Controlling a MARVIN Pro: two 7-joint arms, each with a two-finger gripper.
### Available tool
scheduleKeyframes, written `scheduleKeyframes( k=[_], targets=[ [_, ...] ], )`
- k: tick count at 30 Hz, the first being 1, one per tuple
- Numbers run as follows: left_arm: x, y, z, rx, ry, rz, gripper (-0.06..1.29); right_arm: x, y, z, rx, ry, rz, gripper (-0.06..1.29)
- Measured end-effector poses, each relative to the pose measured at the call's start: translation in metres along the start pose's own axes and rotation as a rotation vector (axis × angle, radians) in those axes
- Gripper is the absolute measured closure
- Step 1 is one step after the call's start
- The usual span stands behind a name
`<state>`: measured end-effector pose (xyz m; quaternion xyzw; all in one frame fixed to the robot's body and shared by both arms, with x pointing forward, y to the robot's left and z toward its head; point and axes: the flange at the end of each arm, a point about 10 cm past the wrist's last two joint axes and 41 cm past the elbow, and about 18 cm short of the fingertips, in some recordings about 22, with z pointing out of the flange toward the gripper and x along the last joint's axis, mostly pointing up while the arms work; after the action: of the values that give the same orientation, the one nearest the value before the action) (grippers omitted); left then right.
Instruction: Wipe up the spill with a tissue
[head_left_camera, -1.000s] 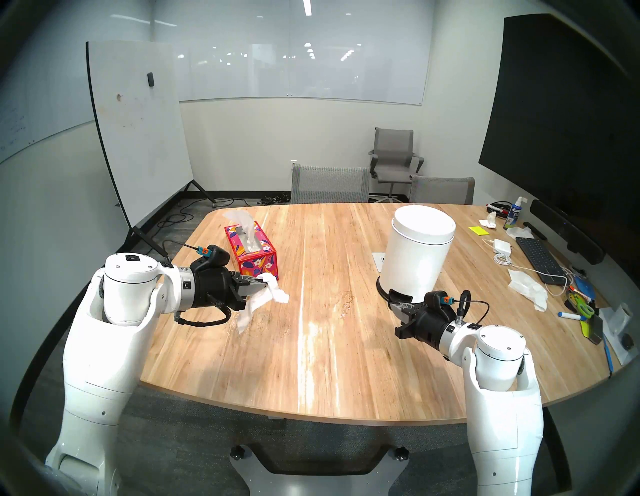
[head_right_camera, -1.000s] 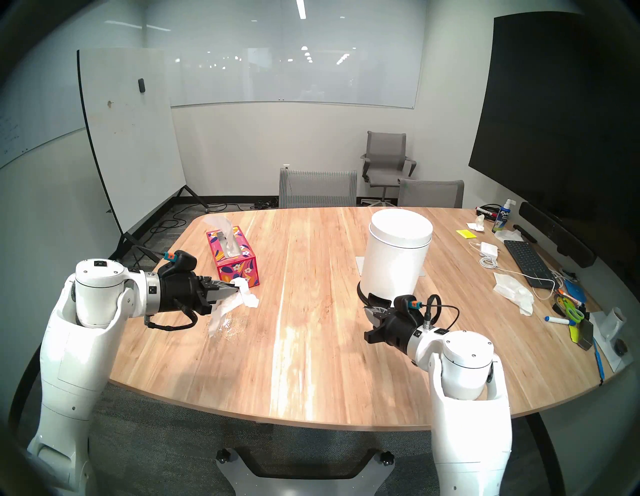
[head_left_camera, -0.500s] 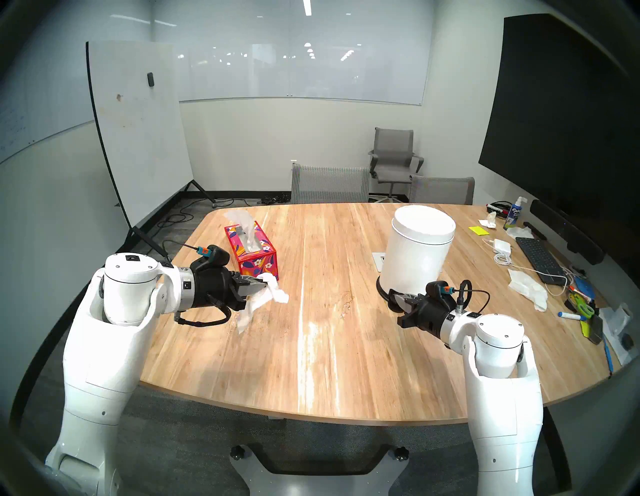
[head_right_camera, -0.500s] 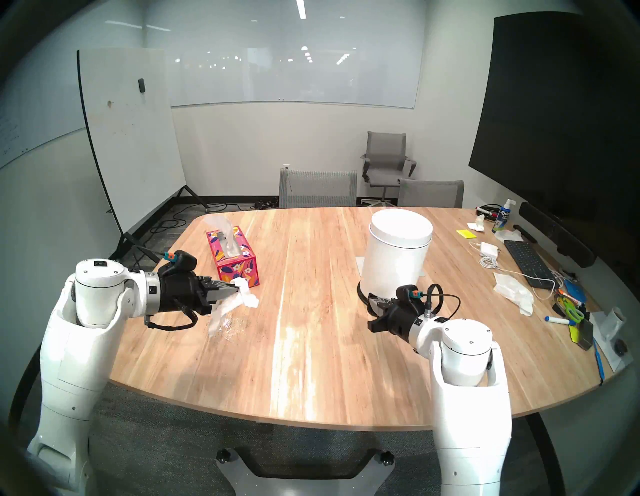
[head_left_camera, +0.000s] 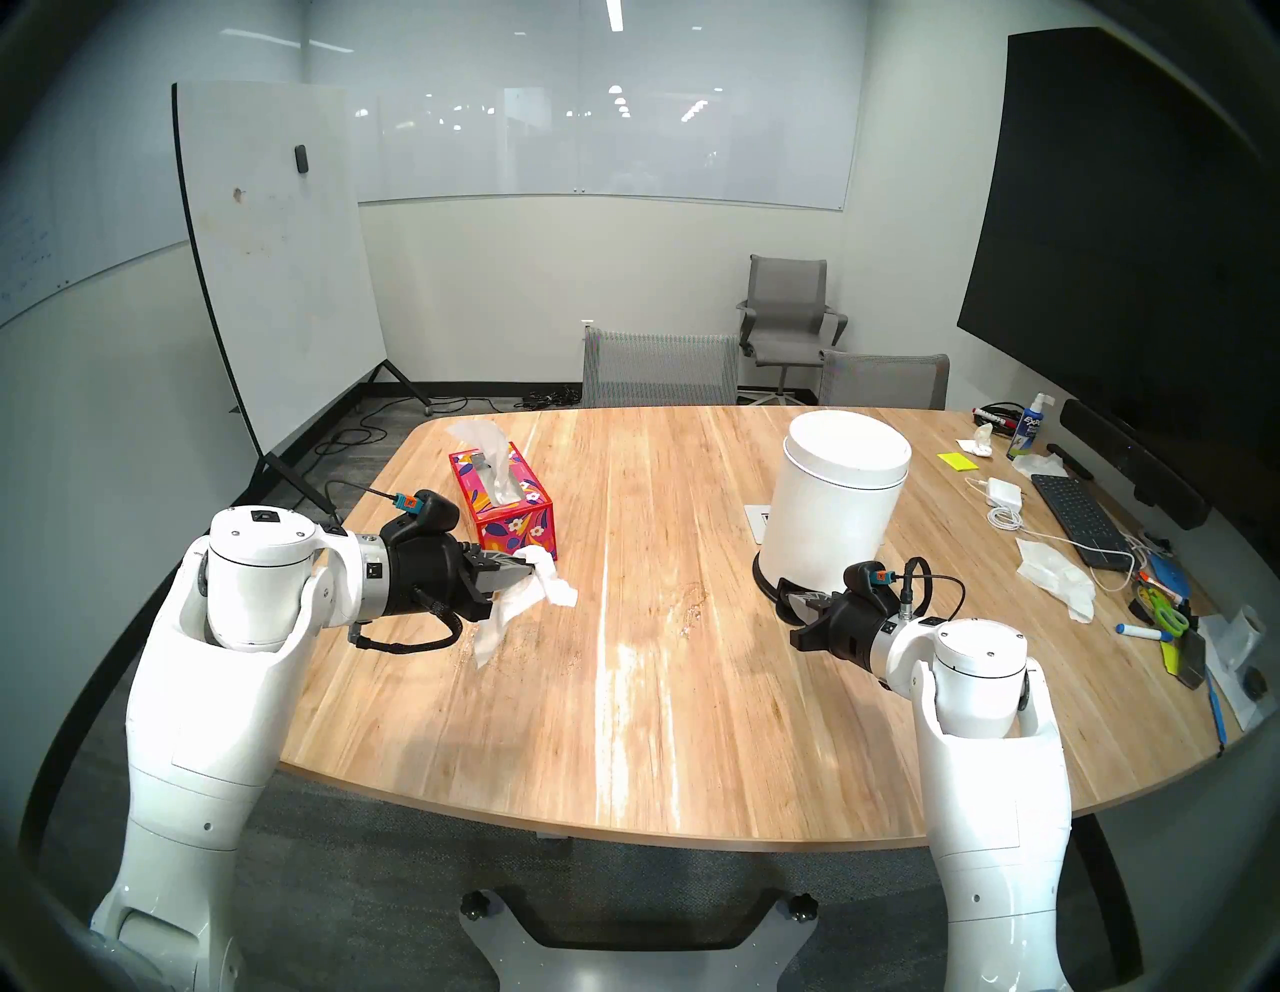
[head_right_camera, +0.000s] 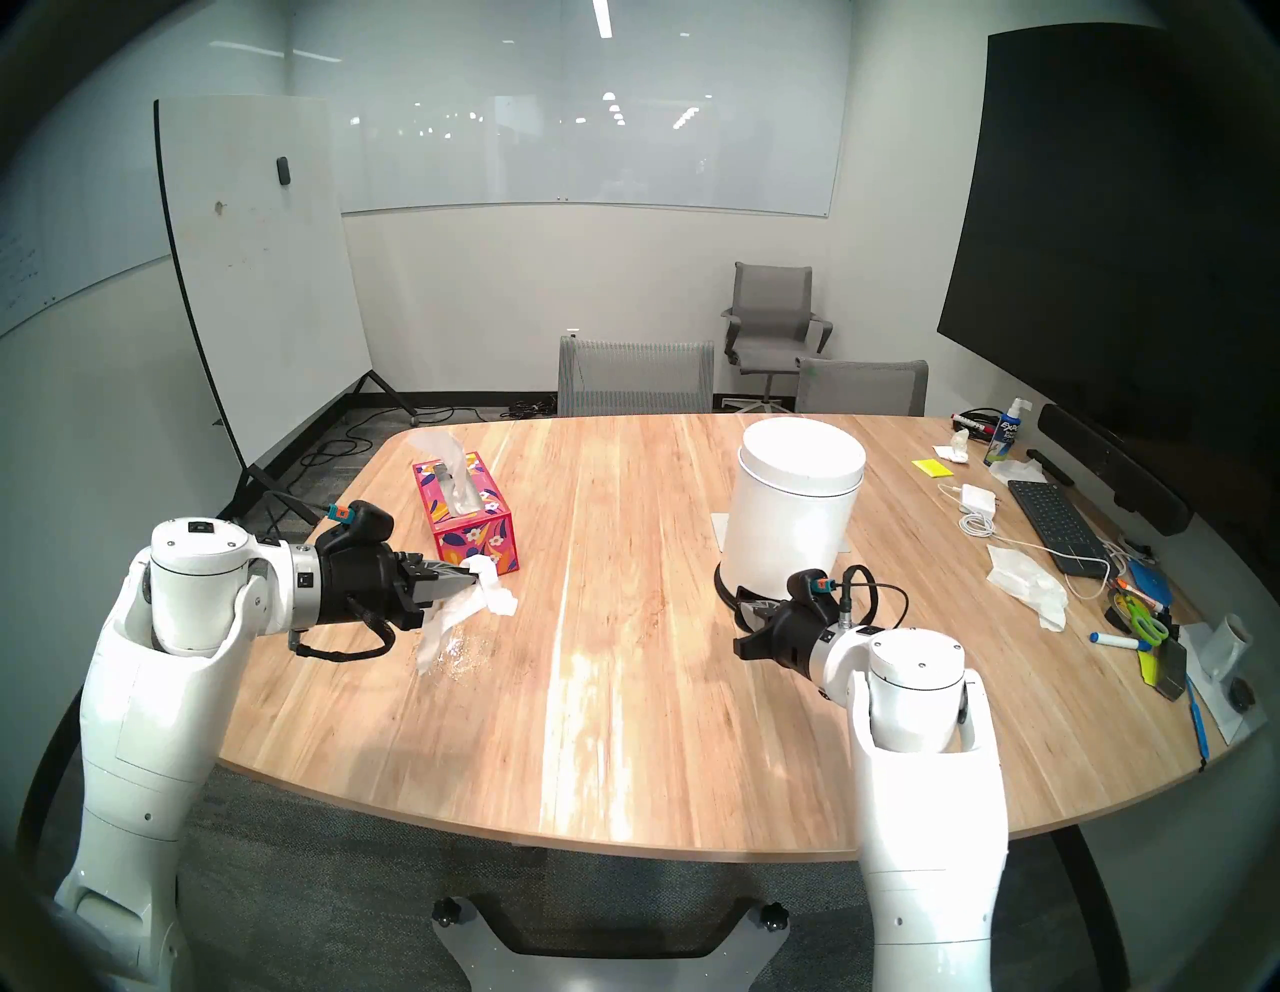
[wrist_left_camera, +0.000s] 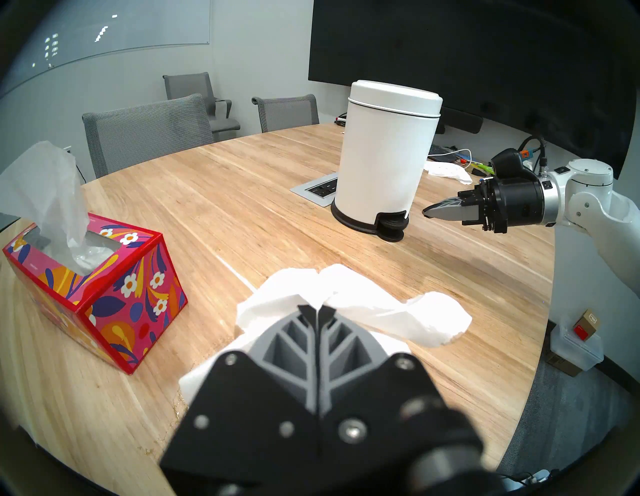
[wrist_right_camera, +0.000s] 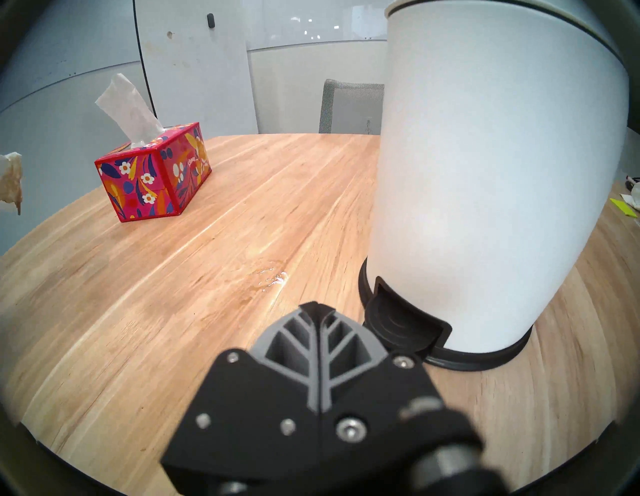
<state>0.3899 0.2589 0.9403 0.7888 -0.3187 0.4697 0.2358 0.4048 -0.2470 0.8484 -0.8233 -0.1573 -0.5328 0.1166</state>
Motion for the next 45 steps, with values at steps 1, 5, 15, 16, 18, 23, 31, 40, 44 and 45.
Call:
scheduleKeyframes(
  k=[1, 5, 15, 16, 18, 23, 31, 40, 44, 45],
  targets=[
    [0.000, 0.000, 0.000, 0.000, 0.000, 0.000, 1.25, 0.000, 0.001, 0.002, -0.002, 0.000, 0.001, 1.25],
    [0.000, 0.000, 0.000, 0.000, 0.000, 0.000, 1.25, 0.001, 0.003, 0.004, -0.006, 0.001, 0.001, 1.25],
    [0.000, 0.000, 0.000, 0.000, 0.000, 0.000, 1.25, 0.005, 0.012, 0.010, -0.023, 0.010, 0.000, 1.25],
    [0.000, 0.000, 0.000, 0.000, 0.000, 0.000, 1.25, 0.004, 0.014, 0.011, -0.026, 0.010, 0.002, 1.25],
    [0.000, 0.000, 0.000, 0.000, 0.000, 0.000, 1.25, 0.003, 0.017, 0.012, -0.032, 0.009, 0.005, 1.25],
    [0.000, 0.000, 0.000, 0.000, 0.000, 0.000, 1.25, -0.002, 0.026, 0.015, -0.044, -0.001, 0.018, 1.25],
    [0.000, 0.000, 0.000, 0.000, 0.000, 0.000, 1.25, -0.013, 0.030, 0.020, -0.048, -0.014, 0.024, 1.25],
    [0.000, 0.000, 0.000, 0.000, 0.000, 0.000, 1.25, -0.017, 0.028, 0.025, -0.045, -0.013, 0.008, 1.25],
    [0.000, 0.000, 0.000, 0.000, 0.000, 0.000, 1.25, -0.019, 0.028, 0.027, -0.046, -0.015, 0.004, 1.25],
    [0.000, 0.000, 0.000, 0.000, 0.000, 0.000, 1.25, -0.019, 0.028, 0.027, -0.046, -0.016, 0.004, 1.25]
  ],
)
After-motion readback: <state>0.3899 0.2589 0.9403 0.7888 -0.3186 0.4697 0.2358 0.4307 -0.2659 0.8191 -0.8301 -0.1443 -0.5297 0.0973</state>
